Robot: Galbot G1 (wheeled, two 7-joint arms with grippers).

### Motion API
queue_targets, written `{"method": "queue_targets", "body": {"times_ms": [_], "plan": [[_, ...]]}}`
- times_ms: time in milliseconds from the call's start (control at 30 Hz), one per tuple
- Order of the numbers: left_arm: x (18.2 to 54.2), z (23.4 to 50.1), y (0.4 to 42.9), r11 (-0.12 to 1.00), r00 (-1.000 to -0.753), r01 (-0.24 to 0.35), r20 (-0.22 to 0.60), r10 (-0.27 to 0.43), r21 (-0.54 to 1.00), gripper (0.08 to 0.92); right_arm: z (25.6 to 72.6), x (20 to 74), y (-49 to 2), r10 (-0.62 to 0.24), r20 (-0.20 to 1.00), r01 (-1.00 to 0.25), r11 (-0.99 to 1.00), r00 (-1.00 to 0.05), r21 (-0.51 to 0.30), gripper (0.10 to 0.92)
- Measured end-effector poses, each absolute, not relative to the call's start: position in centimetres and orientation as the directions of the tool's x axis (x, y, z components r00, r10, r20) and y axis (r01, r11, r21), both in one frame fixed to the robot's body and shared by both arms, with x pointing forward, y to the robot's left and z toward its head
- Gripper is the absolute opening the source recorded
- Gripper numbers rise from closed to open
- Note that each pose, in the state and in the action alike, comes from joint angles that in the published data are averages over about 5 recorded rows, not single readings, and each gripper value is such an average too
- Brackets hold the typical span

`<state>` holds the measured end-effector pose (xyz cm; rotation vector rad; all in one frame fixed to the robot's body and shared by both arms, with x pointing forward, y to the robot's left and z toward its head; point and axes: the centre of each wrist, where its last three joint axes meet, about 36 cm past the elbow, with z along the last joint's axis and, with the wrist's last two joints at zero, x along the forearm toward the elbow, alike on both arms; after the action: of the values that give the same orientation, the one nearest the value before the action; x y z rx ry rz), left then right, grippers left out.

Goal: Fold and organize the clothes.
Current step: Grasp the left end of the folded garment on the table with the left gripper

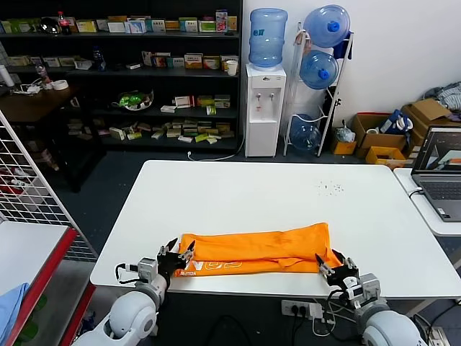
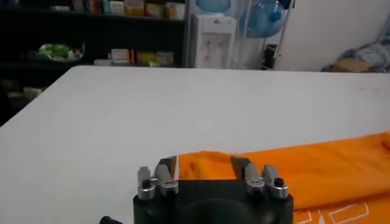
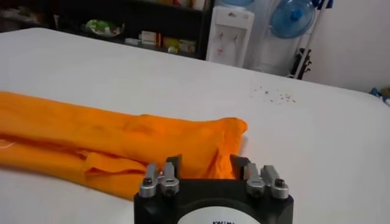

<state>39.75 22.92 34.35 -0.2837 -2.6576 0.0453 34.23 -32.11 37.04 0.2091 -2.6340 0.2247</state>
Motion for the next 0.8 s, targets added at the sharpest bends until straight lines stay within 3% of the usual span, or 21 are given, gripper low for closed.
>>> {"method": "queue_targets", "body": {"times_ms": [133, 233, 800], "plan": [[40.1, 33.8, 23.1, 0.982, -0.855, 0.158, 0.483, 0.187, -0.101, 0.787, 37.3, 33.9, -32.1, -0.110, 0.477, -0.188, 0.975, -0.872, -0.119, 0.764], [40.2, 33.4, 23.2, 0.983, -0.843, 0.139, 0.508, 0.179, -0.116, 0.784, 37.5, 33.7, -32.0, -0.110, 0.473, -0.187, 0.975, -0.874, -0.119, 0.812], [40.6, 33.3, 22.3, 0.975, -0.822, 0.136, 0.530, 0.210, -0.175, 0.304, 37.9, 34.0, -31.6, -0.096, 0.427, -0.162, 0.979, -0.899, -0.121, 0.823]]}}
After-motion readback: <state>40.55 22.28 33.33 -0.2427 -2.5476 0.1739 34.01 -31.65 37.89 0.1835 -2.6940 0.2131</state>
